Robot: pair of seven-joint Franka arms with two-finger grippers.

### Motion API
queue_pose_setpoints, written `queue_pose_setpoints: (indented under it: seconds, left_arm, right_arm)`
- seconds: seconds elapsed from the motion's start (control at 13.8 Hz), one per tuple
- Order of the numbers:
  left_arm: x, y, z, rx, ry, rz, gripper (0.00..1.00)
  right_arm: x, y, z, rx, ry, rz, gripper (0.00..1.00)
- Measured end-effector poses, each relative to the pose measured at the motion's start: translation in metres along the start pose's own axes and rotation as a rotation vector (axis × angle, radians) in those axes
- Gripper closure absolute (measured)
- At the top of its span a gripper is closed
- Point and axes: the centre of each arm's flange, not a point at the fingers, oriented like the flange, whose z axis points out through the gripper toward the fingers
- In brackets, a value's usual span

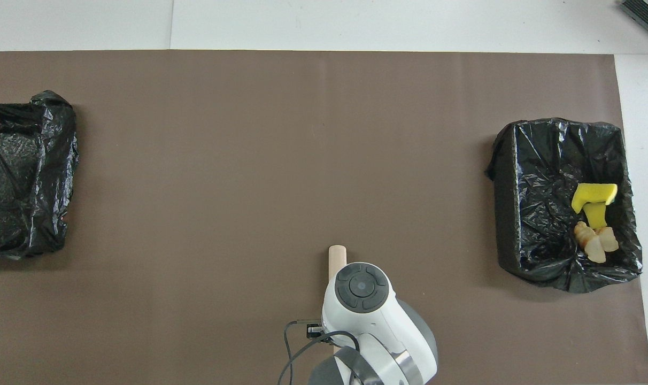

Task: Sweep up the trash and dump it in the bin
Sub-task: 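Tilt the dustpan with the left gripper to dump pieces into the bin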

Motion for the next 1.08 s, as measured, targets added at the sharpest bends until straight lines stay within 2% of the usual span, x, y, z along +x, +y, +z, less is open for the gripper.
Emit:
queue_pose_setpoints:
  seconds: [0.22,0.36,0.65,0.79,0.87,1.08]
  left_arm:
    - [0.018,-0.01,0.019,-0.038,-0.153,0.105,0.67]
    - [0.037,-0.018,0.017,-0.036,-0.221,0.182,0.67]
    - [0.053,-0.025,0.013,-0.027,-0.332,0.246,0.67]
    - [0.065,-0.028,0.01,-0.021,-0.398,0.264,0.67]
    - [0.073,-0.029,0.008,-0.024,-0.425,0.268,0.67]
    - [0.1,-0.035,-0.007,-0.023,-0.519,0.299,0.67]
  right_arm:
    - [-0.002,-0.003,0.004,-0.006,-0.003,-0.006,0.74]
    - [-0.001,-0.003,0.007,-0.009,-0.006,-0.006,0.71]
    - [0.002,-0.007,0.003,-0.005,0.004,-0.017,0.3]
    - [0.009,-0.011,-0.005,-0.002,0.023,-0.023,0.05]
    - [0.014,-0.01,-0.011,0.002,0.035,-0.021,0.0]
    - [0.032,0.002,-0.041,0.002,0.048,-0.007,0.0]
